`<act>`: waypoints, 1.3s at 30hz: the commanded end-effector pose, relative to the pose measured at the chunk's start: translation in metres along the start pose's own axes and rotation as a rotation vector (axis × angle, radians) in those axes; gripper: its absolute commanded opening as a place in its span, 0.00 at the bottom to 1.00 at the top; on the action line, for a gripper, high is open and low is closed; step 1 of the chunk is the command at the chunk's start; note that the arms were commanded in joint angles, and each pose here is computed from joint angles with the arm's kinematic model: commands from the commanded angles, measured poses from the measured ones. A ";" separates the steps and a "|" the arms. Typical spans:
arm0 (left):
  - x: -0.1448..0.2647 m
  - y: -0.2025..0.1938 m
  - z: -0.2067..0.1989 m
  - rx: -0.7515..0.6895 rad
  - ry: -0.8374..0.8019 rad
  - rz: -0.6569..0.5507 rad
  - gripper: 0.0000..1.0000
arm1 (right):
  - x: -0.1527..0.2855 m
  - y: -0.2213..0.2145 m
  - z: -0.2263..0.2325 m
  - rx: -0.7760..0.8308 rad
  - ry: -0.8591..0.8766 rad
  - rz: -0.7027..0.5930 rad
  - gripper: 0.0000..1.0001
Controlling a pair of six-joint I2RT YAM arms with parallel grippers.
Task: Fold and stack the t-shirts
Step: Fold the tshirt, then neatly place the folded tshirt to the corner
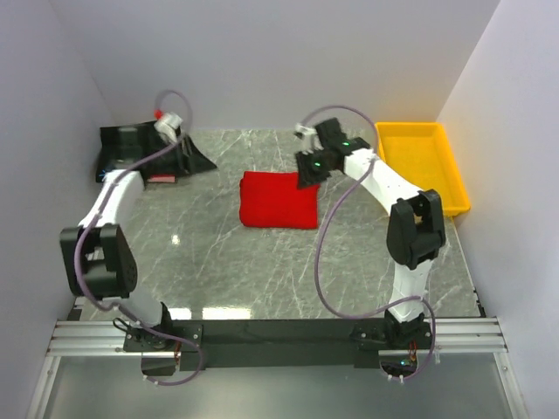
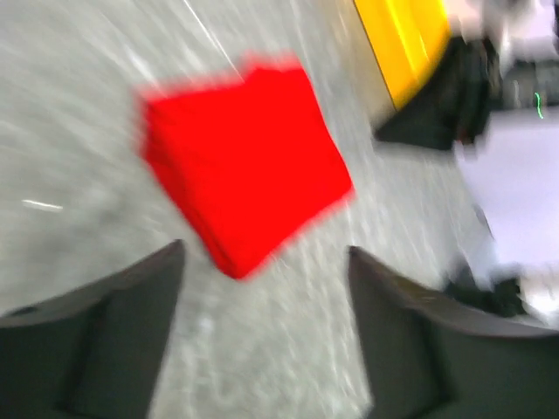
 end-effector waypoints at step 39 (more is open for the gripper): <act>0.149 0.054 0.066 0.163 0.439 -0.546 0.94 | -0.146 -0.020 0.151 0.544 -0.185 0.281 0.00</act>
Point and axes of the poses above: each gripper's point midway between its finger pads, its own x axis back along the fingers, its own z axis along the line the jaws close on, y = z × x, the point moved 3 cm from there along x, back along the fingers, and after that the axes turned 14 degrees about x, right-handed, at the moved point
